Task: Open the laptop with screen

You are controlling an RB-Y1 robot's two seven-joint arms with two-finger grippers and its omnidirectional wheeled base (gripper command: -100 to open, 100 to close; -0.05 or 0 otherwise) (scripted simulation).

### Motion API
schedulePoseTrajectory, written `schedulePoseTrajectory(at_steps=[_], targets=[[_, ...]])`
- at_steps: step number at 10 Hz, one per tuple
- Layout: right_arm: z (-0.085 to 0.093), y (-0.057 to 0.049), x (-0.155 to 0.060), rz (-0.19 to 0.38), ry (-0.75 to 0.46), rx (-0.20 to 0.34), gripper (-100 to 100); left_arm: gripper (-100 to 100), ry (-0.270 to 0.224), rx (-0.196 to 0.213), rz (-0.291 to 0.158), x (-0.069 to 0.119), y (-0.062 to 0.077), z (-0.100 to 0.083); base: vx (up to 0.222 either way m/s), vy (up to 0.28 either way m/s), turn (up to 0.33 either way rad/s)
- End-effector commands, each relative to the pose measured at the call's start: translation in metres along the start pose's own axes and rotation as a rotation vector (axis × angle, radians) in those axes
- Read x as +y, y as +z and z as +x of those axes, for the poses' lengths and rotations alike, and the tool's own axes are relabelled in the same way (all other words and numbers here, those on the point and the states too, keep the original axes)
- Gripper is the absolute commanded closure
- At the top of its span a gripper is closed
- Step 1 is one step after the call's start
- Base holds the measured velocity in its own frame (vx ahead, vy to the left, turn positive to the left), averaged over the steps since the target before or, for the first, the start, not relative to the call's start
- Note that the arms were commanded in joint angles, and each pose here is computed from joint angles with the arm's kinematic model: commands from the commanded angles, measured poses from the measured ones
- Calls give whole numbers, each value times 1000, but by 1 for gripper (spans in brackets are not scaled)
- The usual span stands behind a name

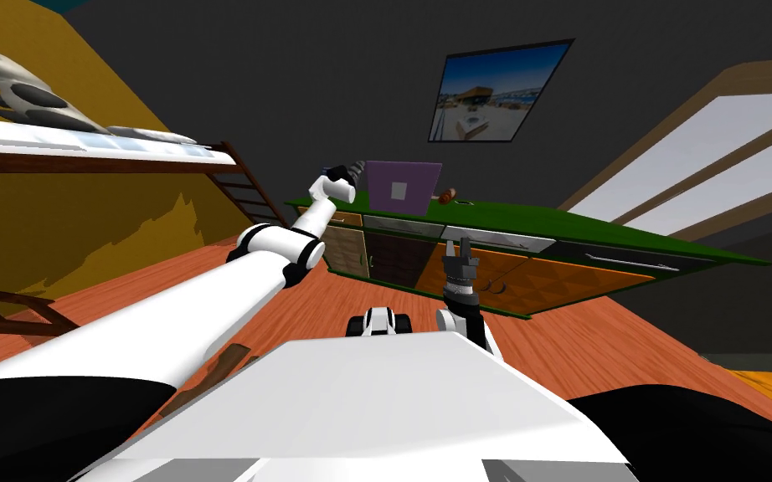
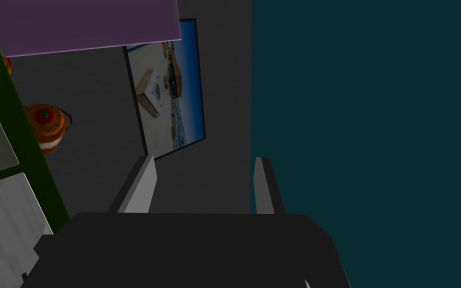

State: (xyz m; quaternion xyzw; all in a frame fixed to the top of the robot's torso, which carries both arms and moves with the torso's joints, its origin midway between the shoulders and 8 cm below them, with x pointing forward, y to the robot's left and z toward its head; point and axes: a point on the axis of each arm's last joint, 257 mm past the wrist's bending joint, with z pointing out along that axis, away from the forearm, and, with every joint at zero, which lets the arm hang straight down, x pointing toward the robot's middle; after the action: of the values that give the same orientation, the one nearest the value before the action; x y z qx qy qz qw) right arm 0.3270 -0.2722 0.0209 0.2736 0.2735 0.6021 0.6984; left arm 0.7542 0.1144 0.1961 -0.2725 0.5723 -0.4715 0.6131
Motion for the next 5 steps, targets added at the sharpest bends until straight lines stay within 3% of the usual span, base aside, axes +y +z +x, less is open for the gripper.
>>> schedulePoseTrajectory(at_steps=[1, 3, 4, 5], targets=[[0, 0, 0, 0, 0, 0, 0, -100, -84, -31, -4, 12, -9, -33, 47, -81, -207], [0, 0, 0, 0, 0, 0, 0, -100, -61, -71, -34, 36, -16, -65, 39, -82, -45], [0, 0, 0, 0, 0, 0, 0, -100, -46, -78, 10, 20, -22, -71, 13, -19, 21], [0, 0, 0, 0, 0, 0, 0, -100, -46, -78, 10, 20, -22, -71, 0, 11, -1]])
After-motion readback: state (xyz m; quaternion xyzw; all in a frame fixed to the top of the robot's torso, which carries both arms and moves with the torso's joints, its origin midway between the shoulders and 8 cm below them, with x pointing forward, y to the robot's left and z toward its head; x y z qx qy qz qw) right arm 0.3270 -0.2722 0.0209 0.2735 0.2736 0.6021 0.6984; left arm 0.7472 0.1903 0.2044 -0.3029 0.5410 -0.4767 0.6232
